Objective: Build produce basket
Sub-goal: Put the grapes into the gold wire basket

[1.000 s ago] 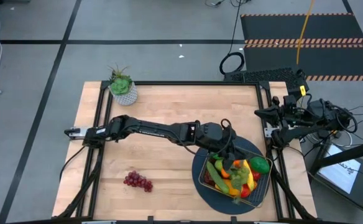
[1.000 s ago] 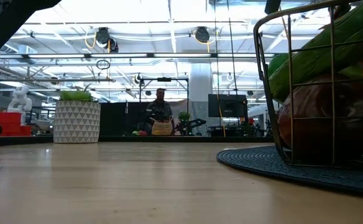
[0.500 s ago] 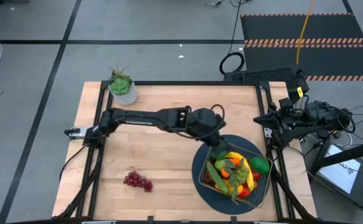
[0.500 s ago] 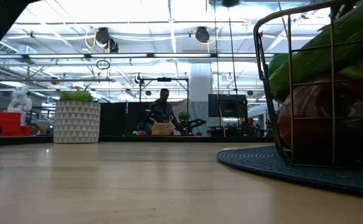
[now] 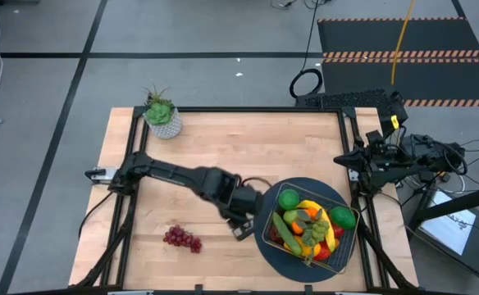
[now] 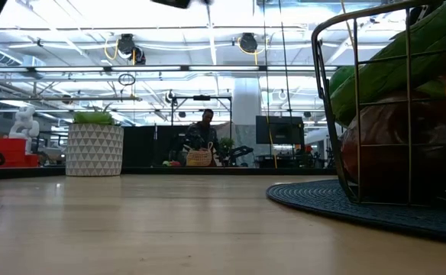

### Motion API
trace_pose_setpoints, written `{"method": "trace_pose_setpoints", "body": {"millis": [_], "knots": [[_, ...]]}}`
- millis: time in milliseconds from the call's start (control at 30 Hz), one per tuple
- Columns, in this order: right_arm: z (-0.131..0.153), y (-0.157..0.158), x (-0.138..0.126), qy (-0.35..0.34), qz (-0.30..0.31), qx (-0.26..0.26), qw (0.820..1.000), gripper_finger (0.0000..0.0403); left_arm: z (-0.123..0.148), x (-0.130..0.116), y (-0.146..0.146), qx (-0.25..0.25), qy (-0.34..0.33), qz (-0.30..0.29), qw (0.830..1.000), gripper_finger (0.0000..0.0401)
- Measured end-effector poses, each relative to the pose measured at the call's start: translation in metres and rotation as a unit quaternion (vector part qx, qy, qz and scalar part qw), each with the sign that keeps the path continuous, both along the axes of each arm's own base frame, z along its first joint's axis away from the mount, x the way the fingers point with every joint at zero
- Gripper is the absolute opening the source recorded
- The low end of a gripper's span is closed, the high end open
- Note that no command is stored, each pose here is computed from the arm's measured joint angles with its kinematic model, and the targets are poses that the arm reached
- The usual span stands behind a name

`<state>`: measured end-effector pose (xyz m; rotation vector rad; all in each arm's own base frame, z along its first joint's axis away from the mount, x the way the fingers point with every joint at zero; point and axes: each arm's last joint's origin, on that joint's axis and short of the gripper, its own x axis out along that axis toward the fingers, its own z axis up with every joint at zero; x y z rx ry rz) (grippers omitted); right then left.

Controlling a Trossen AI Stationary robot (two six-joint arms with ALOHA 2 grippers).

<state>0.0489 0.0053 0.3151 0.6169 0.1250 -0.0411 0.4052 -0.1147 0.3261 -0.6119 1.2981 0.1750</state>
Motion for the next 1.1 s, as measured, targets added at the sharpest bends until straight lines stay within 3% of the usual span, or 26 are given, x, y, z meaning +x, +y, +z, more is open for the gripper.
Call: {"method": "trace_pose_setpoints", "body": {"millis": [233,467,800,933,1100], "knots": [[0.000,0.000,0.000,-0.002,-0.003,0.023,1.000,0.0000,-0.028,-0.020,-0.019,0.025,0.110,0.005,0.994,0.0090],[0.001,0.000,0.001,-0.004,-0.012,0.075,0.997,0.0000,-0.054,-0.042,-0.026,0.004,0.126,-0.002,0.992,0.0090],[0.005,0.005,0.023,-0.001,-0.035,0.104,0.994,0.0000,-0.068,-0.146,-0.018,-0.016,0.133,0.126,0.983,0.0090],[0.009,0.009,0.043,-0.006,-0.056,0.101,0.993,0.0000,-0.081,-0.181,-0.012,-0.036,0.144,0.102,0.984,0.0097],[0.013,0.016,0.071,-0.026,-0.066,0.110,0.991,0.0000,-0.103,-0.209,-0.009,-0.044,0.153,0.065,0.985,0.0149]]}}
